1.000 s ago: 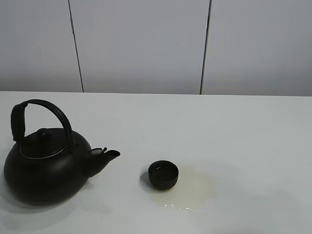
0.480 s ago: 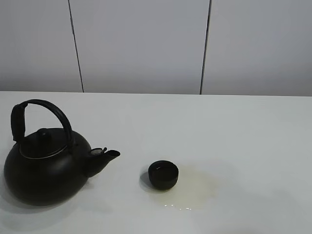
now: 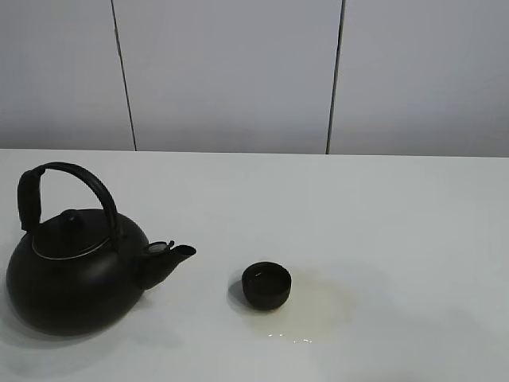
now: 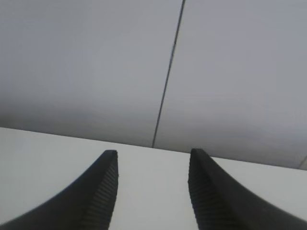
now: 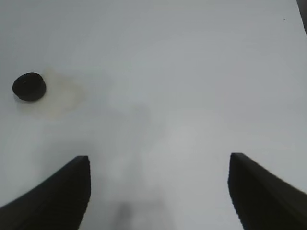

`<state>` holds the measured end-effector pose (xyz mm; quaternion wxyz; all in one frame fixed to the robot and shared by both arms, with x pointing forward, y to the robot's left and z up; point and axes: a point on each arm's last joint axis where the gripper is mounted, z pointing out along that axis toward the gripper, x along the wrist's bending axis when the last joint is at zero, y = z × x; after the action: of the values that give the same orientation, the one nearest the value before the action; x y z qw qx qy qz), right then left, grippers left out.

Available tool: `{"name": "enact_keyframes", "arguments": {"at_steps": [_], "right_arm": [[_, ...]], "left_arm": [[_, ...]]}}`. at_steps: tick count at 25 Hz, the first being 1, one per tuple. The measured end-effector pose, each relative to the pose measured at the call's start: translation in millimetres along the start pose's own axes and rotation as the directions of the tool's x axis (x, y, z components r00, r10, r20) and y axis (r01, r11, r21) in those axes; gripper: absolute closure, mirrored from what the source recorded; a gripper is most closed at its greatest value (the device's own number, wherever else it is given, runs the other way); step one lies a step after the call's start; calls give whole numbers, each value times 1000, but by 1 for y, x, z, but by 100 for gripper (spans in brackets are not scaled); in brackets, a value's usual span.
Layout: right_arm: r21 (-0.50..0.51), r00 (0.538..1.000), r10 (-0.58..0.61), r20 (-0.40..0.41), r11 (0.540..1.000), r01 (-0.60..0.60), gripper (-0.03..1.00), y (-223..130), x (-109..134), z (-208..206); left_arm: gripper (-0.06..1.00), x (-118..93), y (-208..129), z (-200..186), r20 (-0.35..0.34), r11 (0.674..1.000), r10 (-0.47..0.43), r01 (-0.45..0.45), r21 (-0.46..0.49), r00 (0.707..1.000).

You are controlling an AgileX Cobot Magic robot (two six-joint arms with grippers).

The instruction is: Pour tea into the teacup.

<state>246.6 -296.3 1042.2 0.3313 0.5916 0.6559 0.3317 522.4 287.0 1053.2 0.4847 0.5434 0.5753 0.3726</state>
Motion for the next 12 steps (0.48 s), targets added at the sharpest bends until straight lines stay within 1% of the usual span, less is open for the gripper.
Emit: {"name": "enact_keyframes", "arguments": {"at_steps": [3,4,5,8,9,12], "right_arm": [[0,1000,0,0,1000,0,42,0,0,0],[0,1000,0,0,1000,0,42,0,0,0],[0,1000,0,0,1000,0,42,0,0,0],[0,1000,0,0,1000,0,42,0,0,0],[0,1000,0,0,1000,0,42,0,0,0],[0,1000,0,0,1000,0,42,0,0,0]], "left_arm": [[60,-2,52,-25,-79,999,49,-48,15,996],[60,-3,69,-33,-99,997,81,-80,12,992],[60,-3,81,-42,-122,992,123,-119,34,985],[60,2,117,-66,-193,970,239,-224,92,952],[60,8,123,-72,-223,961,268,-243,130,937],[60,30,139,-89,-314,940,322,-263,216,893]]}}
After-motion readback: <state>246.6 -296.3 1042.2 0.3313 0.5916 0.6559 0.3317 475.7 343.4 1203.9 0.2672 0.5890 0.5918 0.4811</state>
